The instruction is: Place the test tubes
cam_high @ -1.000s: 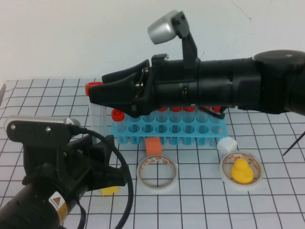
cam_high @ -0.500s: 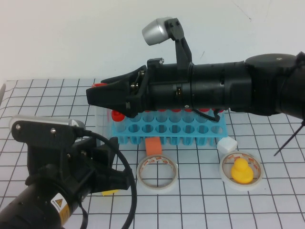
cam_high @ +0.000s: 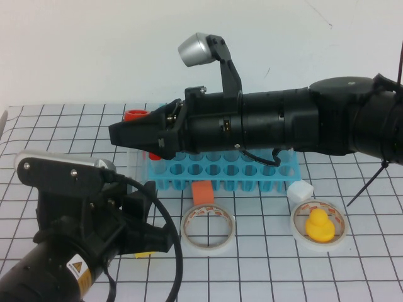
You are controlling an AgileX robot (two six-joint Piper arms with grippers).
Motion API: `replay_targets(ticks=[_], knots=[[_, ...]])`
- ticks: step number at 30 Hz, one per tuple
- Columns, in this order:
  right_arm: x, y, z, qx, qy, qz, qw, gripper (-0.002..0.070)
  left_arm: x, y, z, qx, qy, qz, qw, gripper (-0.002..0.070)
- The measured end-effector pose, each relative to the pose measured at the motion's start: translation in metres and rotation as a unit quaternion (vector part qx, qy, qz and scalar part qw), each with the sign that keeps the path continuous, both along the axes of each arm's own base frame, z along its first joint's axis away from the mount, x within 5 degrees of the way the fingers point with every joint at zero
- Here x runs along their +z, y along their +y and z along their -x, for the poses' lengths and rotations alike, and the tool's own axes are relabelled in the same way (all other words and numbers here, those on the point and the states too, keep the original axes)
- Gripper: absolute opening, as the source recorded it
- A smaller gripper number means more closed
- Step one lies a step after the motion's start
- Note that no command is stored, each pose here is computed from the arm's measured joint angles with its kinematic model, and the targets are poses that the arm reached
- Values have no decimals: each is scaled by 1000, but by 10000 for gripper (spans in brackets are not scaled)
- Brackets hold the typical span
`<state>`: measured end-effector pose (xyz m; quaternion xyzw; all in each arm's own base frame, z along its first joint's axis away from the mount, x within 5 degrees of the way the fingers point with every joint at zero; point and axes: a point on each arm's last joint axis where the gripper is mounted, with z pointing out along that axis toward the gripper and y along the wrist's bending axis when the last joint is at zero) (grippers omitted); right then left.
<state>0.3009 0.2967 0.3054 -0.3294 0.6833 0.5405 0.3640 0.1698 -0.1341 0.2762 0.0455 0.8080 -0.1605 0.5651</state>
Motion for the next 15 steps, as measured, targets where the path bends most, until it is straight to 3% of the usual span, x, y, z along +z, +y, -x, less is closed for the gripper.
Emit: replay_targets(ticks=[10,15], knots=[[0,0,0,1,-4,0,1000,266,0,1,0,-3,-7,-17,1000,223],[0,0,-1,2,-34,6,999,266,2,2,1,-11,-17,-43,999,416]])
